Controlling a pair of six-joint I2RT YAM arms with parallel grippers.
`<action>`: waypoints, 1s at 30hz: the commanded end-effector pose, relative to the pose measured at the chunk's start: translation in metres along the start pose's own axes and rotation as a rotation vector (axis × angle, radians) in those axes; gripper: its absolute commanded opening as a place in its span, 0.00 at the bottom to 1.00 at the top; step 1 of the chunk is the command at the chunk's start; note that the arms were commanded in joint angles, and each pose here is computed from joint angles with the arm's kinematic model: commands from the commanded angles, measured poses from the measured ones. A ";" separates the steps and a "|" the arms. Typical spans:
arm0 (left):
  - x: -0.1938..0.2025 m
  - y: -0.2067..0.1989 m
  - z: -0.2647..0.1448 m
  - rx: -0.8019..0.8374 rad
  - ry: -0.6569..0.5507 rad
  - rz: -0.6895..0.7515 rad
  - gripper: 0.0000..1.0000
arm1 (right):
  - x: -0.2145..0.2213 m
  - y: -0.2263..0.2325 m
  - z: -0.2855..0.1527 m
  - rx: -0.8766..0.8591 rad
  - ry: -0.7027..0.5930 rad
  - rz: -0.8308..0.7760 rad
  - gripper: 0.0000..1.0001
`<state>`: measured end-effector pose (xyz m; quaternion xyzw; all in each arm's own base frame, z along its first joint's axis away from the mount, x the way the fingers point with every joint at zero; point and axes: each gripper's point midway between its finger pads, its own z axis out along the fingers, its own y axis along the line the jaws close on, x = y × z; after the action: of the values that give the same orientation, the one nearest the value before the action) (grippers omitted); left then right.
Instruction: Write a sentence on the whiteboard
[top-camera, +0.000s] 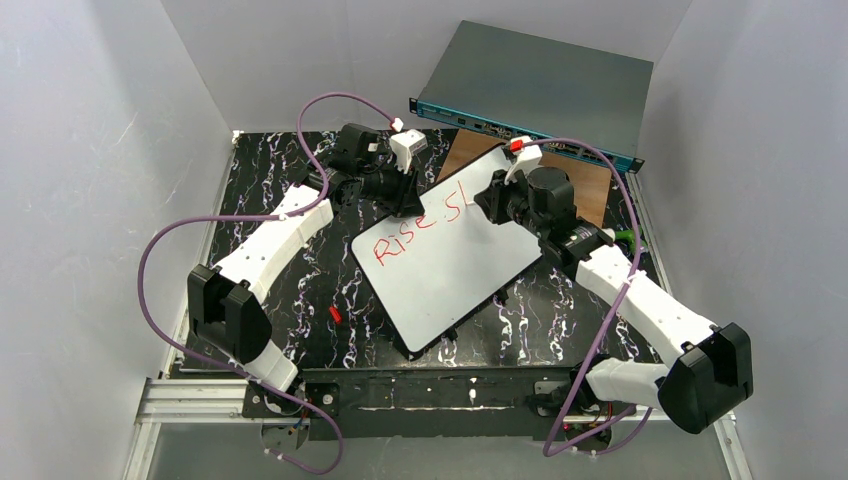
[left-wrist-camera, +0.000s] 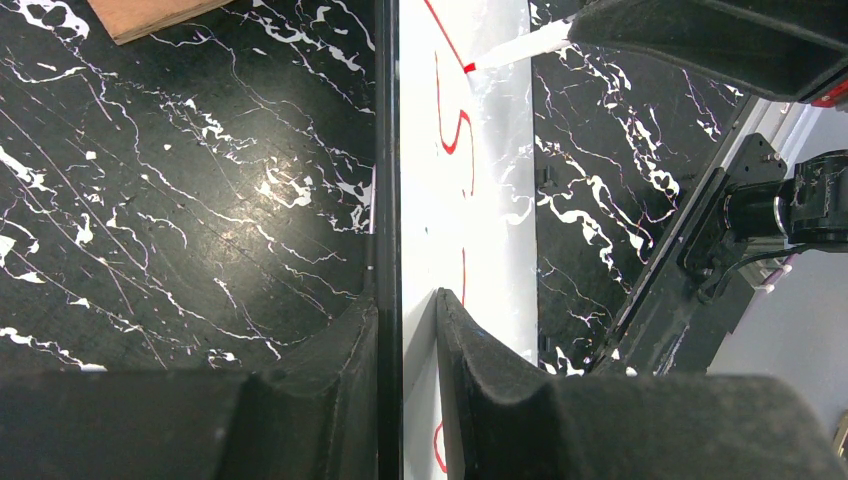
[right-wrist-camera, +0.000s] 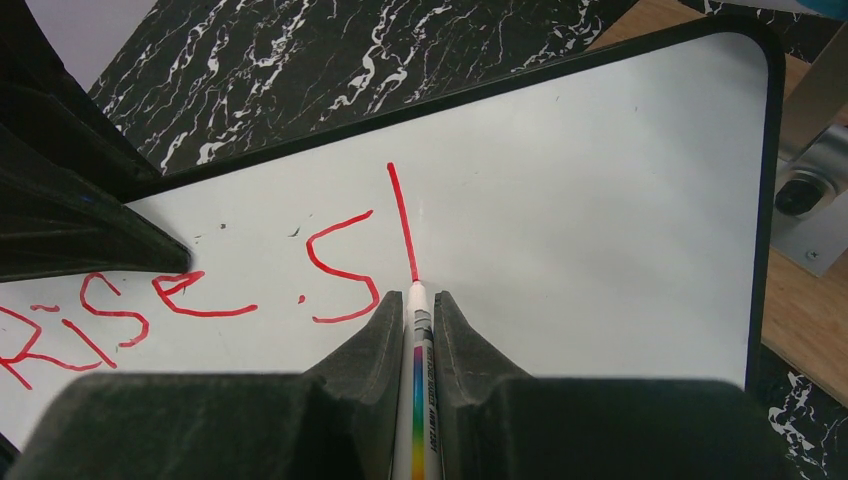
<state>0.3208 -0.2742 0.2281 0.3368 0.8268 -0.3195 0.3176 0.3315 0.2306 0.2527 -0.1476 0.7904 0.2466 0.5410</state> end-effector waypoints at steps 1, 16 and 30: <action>0.000 -0.017 -0.002 0.051 0.014 0.047 0.00 | -0.008 0.002 -0.002 -0.008 -0.025 -0.002 0.01; 0.001 -0.018 -0.003 0.053 0.012 0.052 0.00 | -0.057 0.010 0.007 -0.015 -0.105 -0.045 0.01; 0.001 -0.020 -0.004 0.055 0.006 0.058 0.00 | -0.047 -0.009 0.011 0.058 -0.060 -0.067 0.01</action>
<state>0.3208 -0.2747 0.2283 0.3375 0.8262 -0.3200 0.3181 0.3535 0.2351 0.2788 -0.1580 0.7820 0.2262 0.5588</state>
